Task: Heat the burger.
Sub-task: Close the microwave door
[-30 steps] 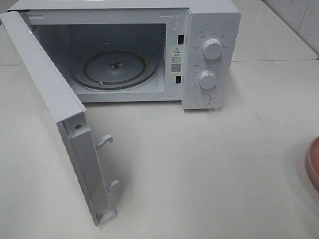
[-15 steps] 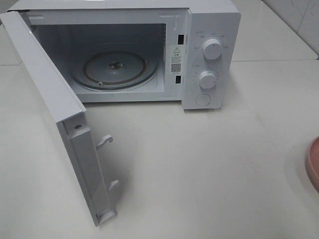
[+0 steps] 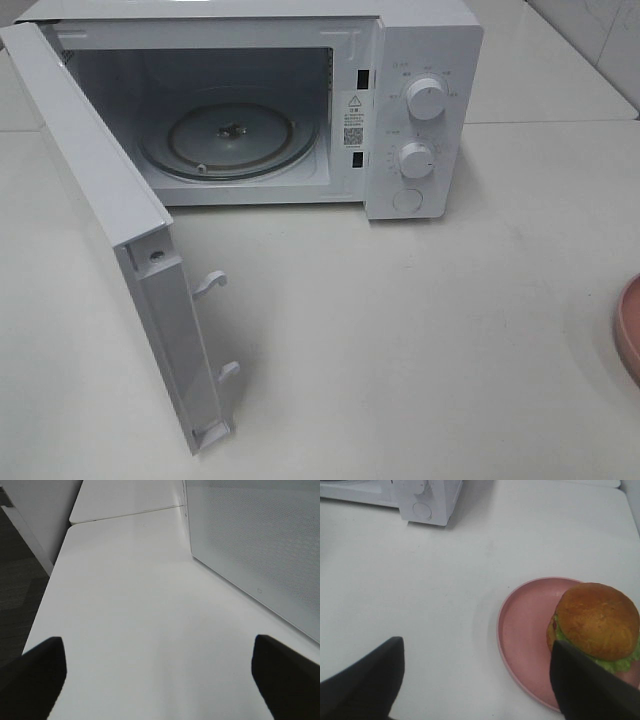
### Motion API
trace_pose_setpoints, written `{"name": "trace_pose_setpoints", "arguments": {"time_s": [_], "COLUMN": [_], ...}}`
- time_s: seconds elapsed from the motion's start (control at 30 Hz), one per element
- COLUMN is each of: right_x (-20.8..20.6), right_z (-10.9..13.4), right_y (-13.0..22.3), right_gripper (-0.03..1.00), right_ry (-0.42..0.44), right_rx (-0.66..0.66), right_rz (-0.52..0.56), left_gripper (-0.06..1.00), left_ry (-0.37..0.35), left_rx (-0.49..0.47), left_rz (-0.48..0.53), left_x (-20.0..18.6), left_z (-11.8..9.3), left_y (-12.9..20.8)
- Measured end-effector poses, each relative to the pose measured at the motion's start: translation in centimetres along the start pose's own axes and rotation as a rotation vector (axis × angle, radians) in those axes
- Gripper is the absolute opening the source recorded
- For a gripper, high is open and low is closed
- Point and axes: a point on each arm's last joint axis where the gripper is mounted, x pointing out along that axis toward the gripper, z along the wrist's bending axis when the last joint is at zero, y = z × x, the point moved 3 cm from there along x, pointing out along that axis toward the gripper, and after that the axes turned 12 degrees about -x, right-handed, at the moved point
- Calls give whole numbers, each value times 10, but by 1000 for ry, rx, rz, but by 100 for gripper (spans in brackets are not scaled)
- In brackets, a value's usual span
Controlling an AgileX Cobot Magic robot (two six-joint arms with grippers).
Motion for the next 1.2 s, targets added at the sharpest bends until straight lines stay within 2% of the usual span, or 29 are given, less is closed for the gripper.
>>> {"name": "trace_pose_setpoints", "arguments": {"time_s": [0.13,0.27,1.2], "right_x": [-11,-15,-15], "right_z": [-1,-1,-2], "right_y": [5,7,7], "right_gripper": [77,77,76], "right_ry": [59,97,102], "right_rx": [24,42,51], "right_rz": [-65,-77,-76], "left_gripper": [92,92,92], "left_ry": [0,0,0], "left_rx": [0,0,0], "left_rz": [0,0,0], "left_x": [0,0,0], "left_z": [0,0,0], "left_y": [0,0,0]}}
